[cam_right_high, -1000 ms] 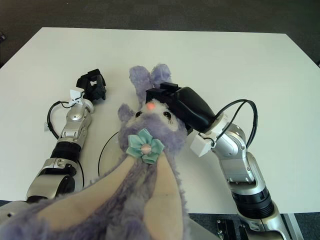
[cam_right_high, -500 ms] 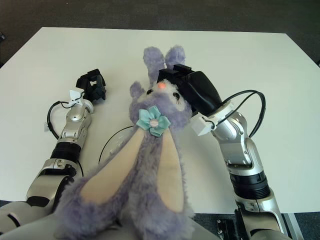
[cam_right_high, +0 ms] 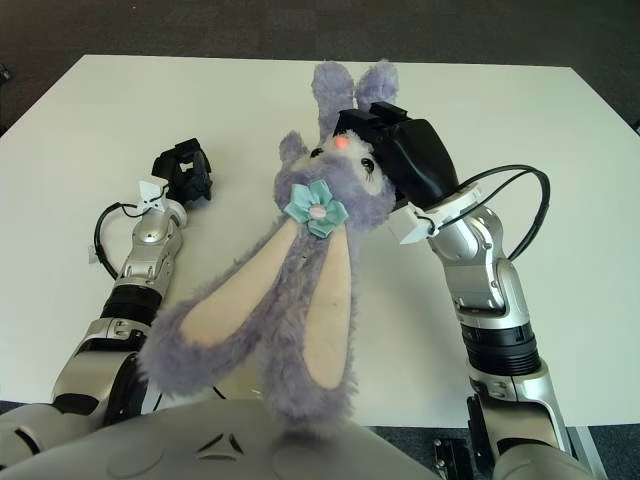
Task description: Put the doll into the plate.
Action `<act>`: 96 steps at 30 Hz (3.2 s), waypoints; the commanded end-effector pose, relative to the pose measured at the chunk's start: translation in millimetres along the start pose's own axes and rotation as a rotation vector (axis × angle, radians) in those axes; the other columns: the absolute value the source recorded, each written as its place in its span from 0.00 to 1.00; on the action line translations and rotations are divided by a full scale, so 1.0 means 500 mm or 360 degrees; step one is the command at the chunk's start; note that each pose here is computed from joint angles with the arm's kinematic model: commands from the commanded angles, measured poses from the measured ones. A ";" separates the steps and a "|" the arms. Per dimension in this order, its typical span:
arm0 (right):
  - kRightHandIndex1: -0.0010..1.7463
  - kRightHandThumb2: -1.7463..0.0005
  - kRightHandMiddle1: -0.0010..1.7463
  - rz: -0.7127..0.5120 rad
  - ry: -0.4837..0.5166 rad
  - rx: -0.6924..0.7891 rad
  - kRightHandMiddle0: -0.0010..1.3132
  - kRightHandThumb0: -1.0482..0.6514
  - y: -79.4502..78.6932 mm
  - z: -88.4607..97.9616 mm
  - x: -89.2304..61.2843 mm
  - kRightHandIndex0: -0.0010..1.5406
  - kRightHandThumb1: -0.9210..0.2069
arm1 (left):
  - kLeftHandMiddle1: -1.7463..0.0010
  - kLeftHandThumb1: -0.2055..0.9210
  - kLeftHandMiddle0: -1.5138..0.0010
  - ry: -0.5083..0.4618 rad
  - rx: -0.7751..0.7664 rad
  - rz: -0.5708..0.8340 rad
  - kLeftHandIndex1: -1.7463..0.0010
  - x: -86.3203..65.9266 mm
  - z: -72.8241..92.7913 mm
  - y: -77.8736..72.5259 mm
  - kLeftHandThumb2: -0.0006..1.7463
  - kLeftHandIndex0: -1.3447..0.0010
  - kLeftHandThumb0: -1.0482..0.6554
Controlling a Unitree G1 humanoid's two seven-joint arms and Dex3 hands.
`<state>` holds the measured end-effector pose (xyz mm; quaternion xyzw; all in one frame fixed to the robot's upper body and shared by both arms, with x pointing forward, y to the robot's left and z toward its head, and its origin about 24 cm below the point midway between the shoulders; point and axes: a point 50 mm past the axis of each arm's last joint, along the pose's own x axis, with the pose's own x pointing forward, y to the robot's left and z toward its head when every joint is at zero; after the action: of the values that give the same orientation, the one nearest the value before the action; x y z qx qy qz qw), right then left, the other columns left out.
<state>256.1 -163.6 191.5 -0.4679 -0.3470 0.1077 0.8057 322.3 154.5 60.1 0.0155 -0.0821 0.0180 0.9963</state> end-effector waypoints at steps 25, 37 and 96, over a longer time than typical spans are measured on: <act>1.00 0.10 1.00 -0.0066 0.0219 -0.0289 0.80 0.94 -0.059 -0.053 0.027 0.51 0.72 | 0.00 0.82 0.10 0.0045 -0.0028 -0.0025 0.00 -0.031 -0.018 0.005 0.54 0.16 0.31; 1.00 0.10 1.00 -0.0059 0.0286 -0.0462 0.81 0.94 -0.067 -0.070 0.027 0.51 0.72 | 0.00 0.82 0.10 0.0032 -0.0016 -0.0035 0.00 -0.034 -0.015 0.008 0.55 0.16 0.31; 1.00 0.11 1.00 0.0133 0.0475 -0.0358 0.81 0.94 -0.055 -0.030 0.059 0.50 0.71 | 0.57 0.27 1.00 -0.1149 0.0594 -0.0392 0.52 -0.035 0.099 -0.089 0.59 1.00 0.23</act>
<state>285.6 -180.0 213.1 -0.5924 -0.1975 0.0346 0.7803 298.5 109.2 104.3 0.2152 -0.4173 -0.0901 0.8783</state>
